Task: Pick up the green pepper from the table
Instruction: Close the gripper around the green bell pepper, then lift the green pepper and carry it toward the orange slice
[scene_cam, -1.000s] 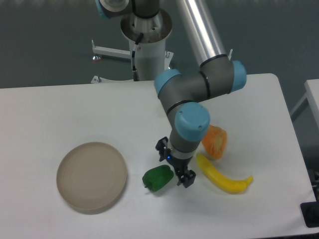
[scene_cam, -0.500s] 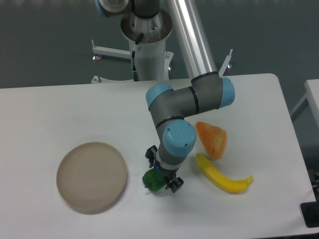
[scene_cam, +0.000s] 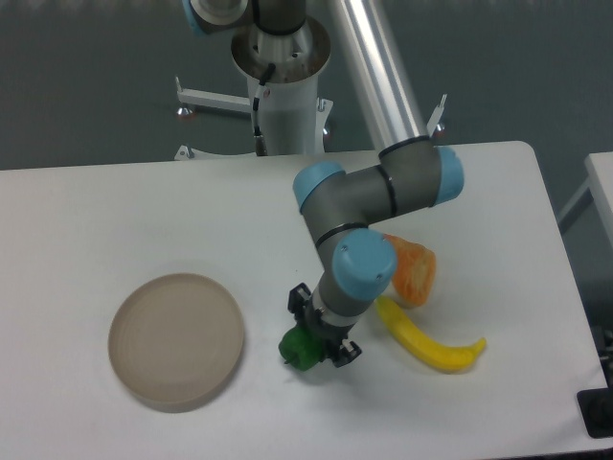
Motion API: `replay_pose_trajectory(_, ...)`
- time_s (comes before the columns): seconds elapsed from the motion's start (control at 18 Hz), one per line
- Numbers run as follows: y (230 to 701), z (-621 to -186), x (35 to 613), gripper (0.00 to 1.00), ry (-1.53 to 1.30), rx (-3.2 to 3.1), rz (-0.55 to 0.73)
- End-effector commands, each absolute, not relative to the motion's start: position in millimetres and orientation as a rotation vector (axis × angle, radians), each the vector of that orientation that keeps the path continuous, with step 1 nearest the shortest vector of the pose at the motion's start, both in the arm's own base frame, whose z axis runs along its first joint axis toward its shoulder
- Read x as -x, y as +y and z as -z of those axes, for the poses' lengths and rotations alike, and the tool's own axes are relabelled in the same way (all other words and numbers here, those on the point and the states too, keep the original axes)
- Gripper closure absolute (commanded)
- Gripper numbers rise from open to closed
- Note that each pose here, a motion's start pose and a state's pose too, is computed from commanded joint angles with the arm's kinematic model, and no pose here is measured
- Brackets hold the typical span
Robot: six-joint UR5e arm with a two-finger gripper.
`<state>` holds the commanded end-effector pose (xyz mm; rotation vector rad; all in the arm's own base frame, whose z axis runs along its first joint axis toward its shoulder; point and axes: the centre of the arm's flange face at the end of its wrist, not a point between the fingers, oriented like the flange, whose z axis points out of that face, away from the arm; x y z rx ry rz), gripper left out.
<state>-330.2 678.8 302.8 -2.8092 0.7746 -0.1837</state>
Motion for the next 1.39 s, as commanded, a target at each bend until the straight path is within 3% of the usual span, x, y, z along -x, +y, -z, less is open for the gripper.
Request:
replay_pose_trajectory(0.44, 649.2, -363.6, 378.9, 1.0, 0.691, 2.785, 0.051)
replay_pose_trajectory(0.67, 632.1, -363.6, 387.3, 1.0, 0.673, 2.863, 0.089)
replay_pose_trajectory(0.89, 609.2, -376.6, 410.8, 1.0, 0.766, 2.947, -0.006)
replay_pose_trajectory(1.39, 600.0, -378.5, 409.3, 1.0, 0.925, 2.956, -0.042)
